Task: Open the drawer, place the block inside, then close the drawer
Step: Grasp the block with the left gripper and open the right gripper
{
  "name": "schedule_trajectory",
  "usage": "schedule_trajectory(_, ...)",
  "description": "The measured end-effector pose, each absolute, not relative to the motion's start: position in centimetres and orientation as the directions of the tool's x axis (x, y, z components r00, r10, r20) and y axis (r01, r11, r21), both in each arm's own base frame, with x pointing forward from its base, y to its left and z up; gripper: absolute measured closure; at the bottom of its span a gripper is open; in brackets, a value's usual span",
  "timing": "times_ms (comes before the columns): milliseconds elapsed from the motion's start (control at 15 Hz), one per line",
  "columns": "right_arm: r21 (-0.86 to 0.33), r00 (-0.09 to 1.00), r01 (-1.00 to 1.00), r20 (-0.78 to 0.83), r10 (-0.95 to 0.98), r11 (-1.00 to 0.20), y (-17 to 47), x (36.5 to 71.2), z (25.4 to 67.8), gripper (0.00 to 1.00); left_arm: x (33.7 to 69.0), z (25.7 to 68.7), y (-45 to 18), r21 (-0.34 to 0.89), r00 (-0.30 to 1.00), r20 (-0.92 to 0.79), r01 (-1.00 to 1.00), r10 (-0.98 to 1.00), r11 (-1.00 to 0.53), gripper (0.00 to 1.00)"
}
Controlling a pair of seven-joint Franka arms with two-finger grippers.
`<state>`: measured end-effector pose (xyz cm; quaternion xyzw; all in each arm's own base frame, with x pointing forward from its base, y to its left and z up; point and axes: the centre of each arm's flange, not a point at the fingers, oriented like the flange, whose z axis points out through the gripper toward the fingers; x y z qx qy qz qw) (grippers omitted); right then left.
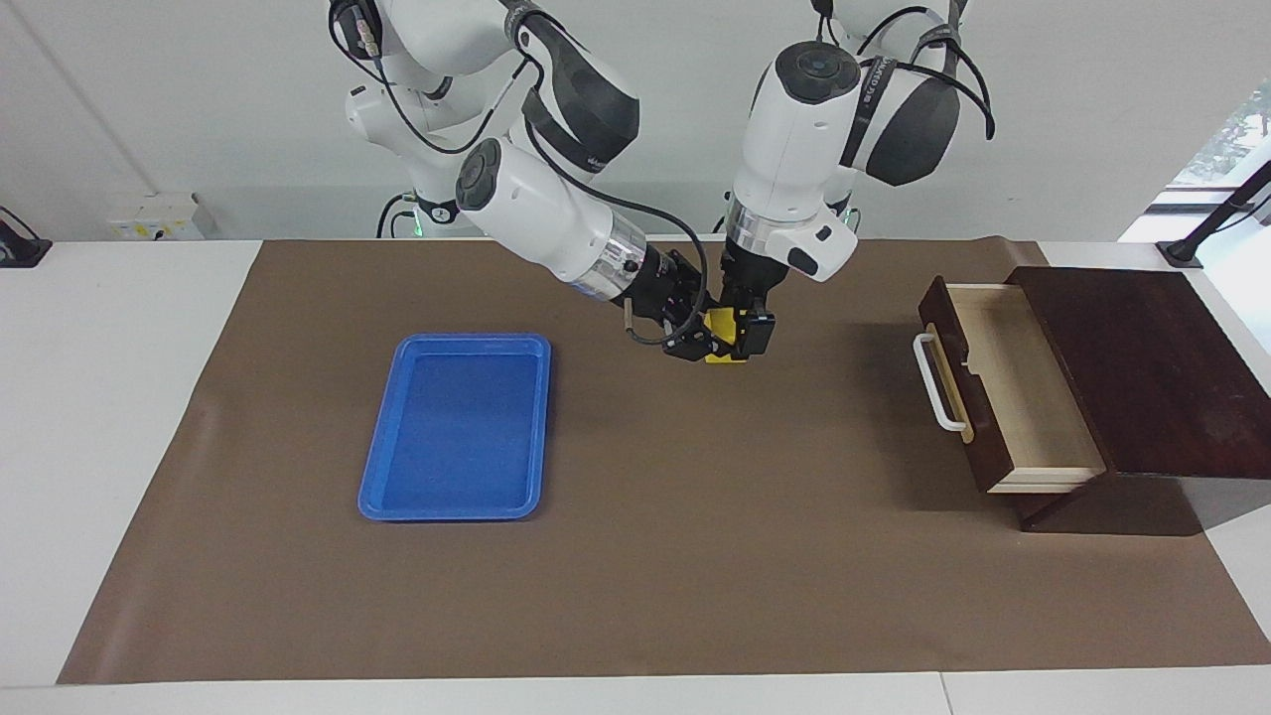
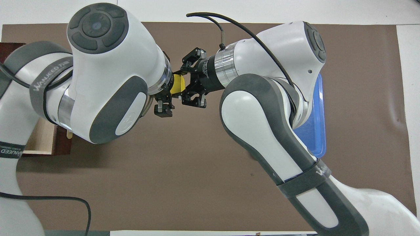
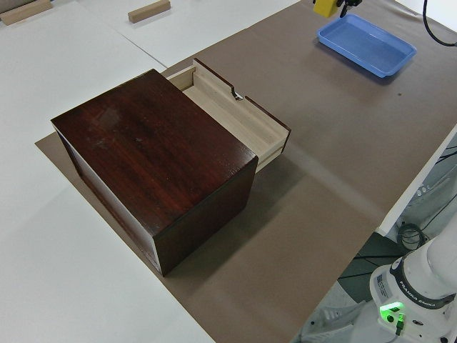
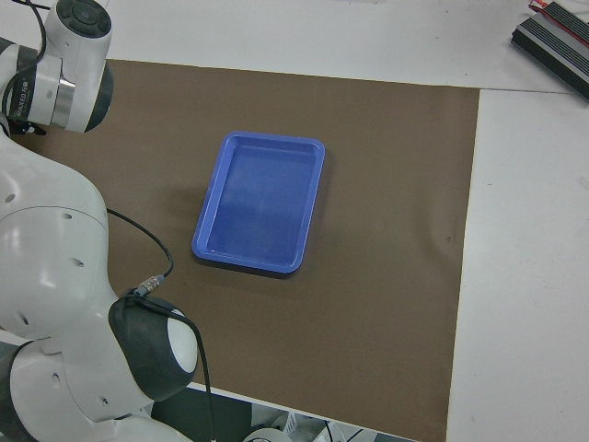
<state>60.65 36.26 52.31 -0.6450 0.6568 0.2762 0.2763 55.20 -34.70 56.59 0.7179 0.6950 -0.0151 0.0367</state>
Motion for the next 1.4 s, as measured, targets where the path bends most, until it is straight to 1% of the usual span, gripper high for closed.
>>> schedule_trajectory(133,0.014,-0.015,-1.0,-0.718,-0.696,0.008,36.38,60.5,52.15,0.45,55.53,56.76,-34.46,0.042,0.043,-0.073,0.998,0.996,-0.04,0.37)
schedule_trajectory(199,0.014,-0.016,-1.0,-0.718,-0.696,0.008,36.34,60.52,52.15,0.45,55.53,56.76,-34.49,0.044,0.052,-0.073,0.998,0.996,-0.049,0.39)
schedule_trajectory(598,0.012,-0.015,-1.0,-0.718,-0.696,0.009,36.29,60.54,52.27,0.45,55.56,56.89,-34.5,0.046,0.052,-0.074,0.998,0.996,-0.049,0.39)
schedule_trajectory(665,0.013,-0.016,-1.0,-0.718,-0.696,0.009,36.29,60.53,52.26,0.45,55.61,56.91,-34.43,0.049,0.052,-0.069,0.998,0.996,-0.049,0.41)
schedule_trajectory(731,0.009,-0.011,-1.0,-0.718,-0.695,0.006,36.33,60.52,52.27,0.45,55.63,56.95,-34.41,0.052,0.052,-0.067,0.997,0.996,-0.049,0.44)
schedule_trajectory(1396,0.003,-0.008,-1.0,-0.72,-0.694,0.008,36.38,60.54,52.34,0.45,55.62,57.07,-34.5,0.06,0.056,-0.056,0.997,0.997,-0.052,0.44)
